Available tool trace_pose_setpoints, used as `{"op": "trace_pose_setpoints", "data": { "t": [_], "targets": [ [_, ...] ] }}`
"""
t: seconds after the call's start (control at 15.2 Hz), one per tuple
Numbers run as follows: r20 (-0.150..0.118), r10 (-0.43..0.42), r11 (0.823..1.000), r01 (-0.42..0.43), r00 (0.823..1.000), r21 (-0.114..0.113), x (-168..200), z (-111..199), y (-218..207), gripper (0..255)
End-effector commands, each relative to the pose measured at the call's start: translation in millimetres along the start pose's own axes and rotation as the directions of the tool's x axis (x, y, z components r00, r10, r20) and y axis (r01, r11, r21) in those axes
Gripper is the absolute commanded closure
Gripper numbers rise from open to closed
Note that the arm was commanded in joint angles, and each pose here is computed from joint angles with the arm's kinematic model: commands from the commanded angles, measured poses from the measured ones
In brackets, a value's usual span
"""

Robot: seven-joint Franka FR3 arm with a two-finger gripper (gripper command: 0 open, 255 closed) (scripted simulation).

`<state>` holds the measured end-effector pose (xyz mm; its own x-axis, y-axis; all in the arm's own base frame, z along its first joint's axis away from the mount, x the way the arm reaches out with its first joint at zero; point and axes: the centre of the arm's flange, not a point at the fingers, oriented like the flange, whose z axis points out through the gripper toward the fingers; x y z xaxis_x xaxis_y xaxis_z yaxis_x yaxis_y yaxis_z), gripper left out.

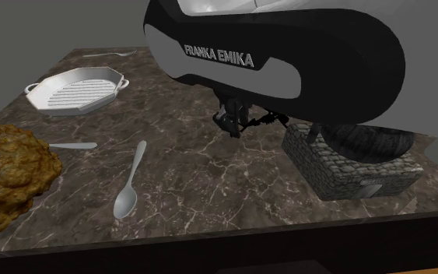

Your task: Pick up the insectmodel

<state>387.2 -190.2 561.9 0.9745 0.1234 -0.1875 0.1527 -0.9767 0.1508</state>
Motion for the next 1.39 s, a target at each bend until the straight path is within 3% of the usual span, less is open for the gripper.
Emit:
{"op": "trace_pose_setpoints", "data": {
  "t": [0.0, 0.26, 1.32],
  "targets": [
    [0.000, 0.000, 1.000, 0.000, 1.000, 0.000, 0, 0, 0, 255],
    [0.000, 0.000, 1.000, 0.000, 1.000, 0.000, 0, 0, 0, 255],
    [0.000, 0.000, 1.000, 0.000, 1.000, 0.000, -15, -77, 12, 255]
  ]
}}
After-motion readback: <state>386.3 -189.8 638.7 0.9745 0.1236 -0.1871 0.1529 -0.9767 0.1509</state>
